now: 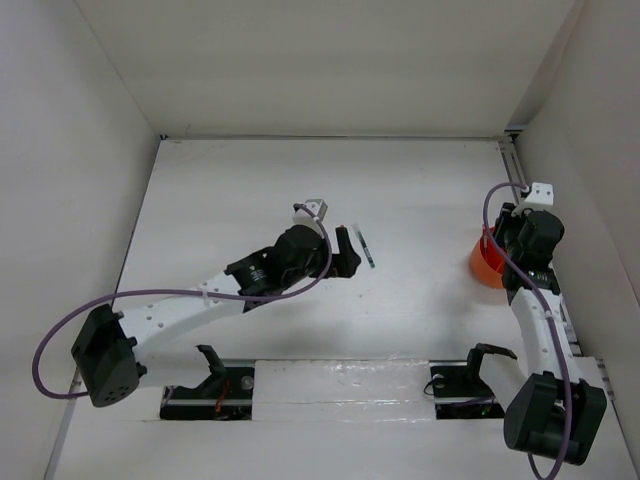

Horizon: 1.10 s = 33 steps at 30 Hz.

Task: Sort the stationery into containers
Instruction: Place the pen in the storage box, then pick up the pen from the center of the board.

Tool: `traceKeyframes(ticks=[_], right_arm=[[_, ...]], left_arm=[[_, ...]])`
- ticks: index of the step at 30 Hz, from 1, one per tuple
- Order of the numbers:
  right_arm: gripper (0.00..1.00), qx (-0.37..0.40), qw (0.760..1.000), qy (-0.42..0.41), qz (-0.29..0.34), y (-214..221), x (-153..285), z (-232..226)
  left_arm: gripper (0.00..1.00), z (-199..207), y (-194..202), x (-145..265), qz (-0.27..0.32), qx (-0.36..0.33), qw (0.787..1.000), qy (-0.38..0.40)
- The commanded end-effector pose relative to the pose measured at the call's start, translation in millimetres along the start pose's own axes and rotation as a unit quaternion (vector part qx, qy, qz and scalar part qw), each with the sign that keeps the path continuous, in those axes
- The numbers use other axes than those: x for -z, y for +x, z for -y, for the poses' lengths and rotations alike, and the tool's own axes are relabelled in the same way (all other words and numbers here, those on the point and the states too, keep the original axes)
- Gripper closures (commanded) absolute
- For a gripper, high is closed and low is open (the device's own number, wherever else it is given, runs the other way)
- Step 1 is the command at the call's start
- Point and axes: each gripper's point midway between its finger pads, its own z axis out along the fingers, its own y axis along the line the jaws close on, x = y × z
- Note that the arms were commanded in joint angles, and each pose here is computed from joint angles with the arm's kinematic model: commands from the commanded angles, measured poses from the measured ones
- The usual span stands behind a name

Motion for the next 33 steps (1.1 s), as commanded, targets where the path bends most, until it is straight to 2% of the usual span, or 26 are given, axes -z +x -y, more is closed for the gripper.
traceKeyframes(ticks=[1,7,8,10,11,12,13,19,22,25,29,33], right_arm=[[0.61,-0.001,0.999,0.002,0.039,-21.5,1.0,0.4],[0.61,-0.006,0.996,-0.044,0.082,-47.8,18.7,-25.0],[0.56,-0.008,0.994,-0.058,0.087,-55.4,24.2,-32.8],[0.42,-0.001,0.99,-0.09,0.11,-77.8,38.6,-55.2],[0.27,-0.002,0.989,-0.104,0.105,-79.4,42.1,-64.7],[0.21,0.003,0.985,-0.135,0.11,-85.3,50.6,-84.0],[0.0,-0.001,0.982,-0.146,0.12,-97.3,57.0,-92.2],[0.0,0.0,0.979,-0.167,0.116,-113.4,90.5,-139.6],[0.0,-0.006,0.977,-0.172,0.125,-130.7,106.2,-150.5],[0.0,0.003,0.969,-0.217,0.118,-141.9,121.1,-170.0],[0.0,0.01,0.935,-0.325,0.142,-150.6,137.6,-205.5],[0.02,0.012,0.927,-0.347,0.144,-148.2,140.1,-215.8]], left_arm=[[0.0,-6.0,-1.3,-1.4,0.008,0.006,1.0,-0.013],[0.0,-25.1,2.2,-12.0,0.007,0.017,0.997,-0.072],[0.0,-24.9,0.4,-14.5,0.008,0.023,0.997,-0.079],[0.0,-33.8,12.1,-26.3,-0.016,0.02,0.994,-0.109],[0.0,-28.7,5.9,-30.9,-0.012,0.026,0.993,-0.113],[0.0,-36.0,15.0,-42.2,-0.027,0.018,0.99,-0.134],[0.0,-39.3,20.4,-46.0,-0.04,0.02,0.988,-0.148],[0.0,-58.8,20.8,-79.8,-0.059,0.038,0.975,-0.213],[0.0,-60.5,17.8,-88.8,-0.063,0.039,0.974,-0.215],[0.01,-64.7,19.2,-100.0,-0.081,0.031,0.969,-0.231],[0.05,-70.6,29.5,-115.1,-0.106,0.022,0.961,-0.255],[0.12,-81.9,42.5,-125.1,-0.125,0.016,0.951,-0.281]])
